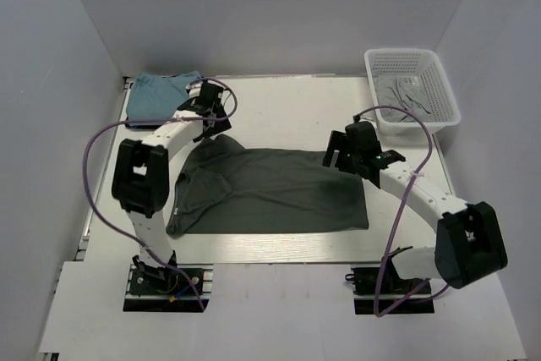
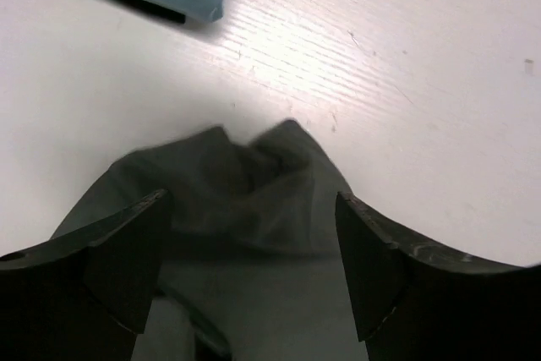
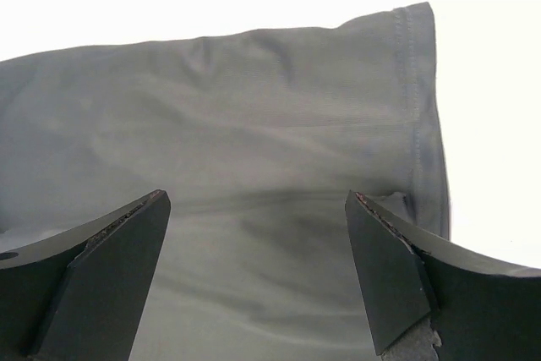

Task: Fold and stack the t-shirts
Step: Grap the side of the flattened tshirt furthest away from the robot with both arms

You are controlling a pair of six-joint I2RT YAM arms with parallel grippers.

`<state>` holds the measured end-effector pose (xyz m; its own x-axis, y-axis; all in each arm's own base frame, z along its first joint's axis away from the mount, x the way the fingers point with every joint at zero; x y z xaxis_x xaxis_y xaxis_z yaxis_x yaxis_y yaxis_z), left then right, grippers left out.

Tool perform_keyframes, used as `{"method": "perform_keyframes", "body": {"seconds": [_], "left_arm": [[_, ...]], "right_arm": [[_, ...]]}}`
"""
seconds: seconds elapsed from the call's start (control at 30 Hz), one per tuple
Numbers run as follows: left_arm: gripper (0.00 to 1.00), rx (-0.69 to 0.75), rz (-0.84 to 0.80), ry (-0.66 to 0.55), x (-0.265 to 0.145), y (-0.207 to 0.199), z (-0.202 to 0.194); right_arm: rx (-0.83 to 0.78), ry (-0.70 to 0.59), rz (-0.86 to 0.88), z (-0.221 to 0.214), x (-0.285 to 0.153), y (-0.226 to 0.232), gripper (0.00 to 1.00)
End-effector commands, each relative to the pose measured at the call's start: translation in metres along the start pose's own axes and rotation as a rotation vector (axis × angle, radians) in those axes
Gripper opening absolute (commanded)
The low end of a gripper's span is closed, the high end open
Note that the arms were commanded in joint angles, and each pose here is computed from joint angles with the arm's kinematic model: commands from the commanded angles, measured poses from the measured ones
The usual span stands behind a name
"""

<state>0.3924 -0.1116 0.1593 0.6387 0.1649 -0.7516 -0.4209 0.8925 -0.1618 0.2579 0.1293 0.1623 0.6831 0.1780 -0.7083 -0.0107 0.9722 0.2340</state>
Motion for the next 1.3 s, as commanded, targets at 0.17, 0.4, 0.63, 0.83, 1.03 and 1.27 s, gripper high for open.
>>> {"method": "perform_keyframes", "body": {"seconds": [0.17,0.4,0.63,0.83,1.03,1.27], "left_arm": [[0.73,0.065,0.013,0.056,0.039,-0.01,-0.001],[0.67,0.075,0.054,0.086,0.064,-0.012,-0.005],[0.63,0.088,0.087,0.067,0.072,-0.019,0.007],[0.67,0.078,0.115,0.006,0.063,-0.015,0.016],[0.6,0.09,0.112,0.049,0.083,-0.016,0.009],[0.15,0.097,0.118,0.102,0.101,-0.015,-0.001]], "right_arm": [[0.024,0.001,-0.137,0.014,0.02,-0.013,0.9],[0.041,0.015,-0.138,0.018,0.031,-0.018,0.9],[0.014,0.063,-0.159,0.014,0.045,-0.022,0.9],[0.011,0.062,-0.168,0.014,0.048,-0.024,0.9],[0.006,0.078,-0.17,0.012,0.052,-0.025,0.9],[0.02,0.07,-0.203,0.015,0.056,-0.029,0.9]]}}
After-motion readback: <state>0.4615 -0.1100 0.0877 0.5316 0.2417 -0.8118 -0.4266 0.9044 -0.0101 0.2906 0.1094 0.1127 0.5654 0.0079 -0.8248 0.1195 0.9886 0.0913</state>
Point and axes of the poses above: each gripper's point midway between its finger pads, its own x axis out along the fingers, its own y axis along the line the jaws close on, z = x × y, the point moved 8 cm from there along -x, back along the fingers, and after that the axes turned 4 degrees about -x, right-handed, at the moved point
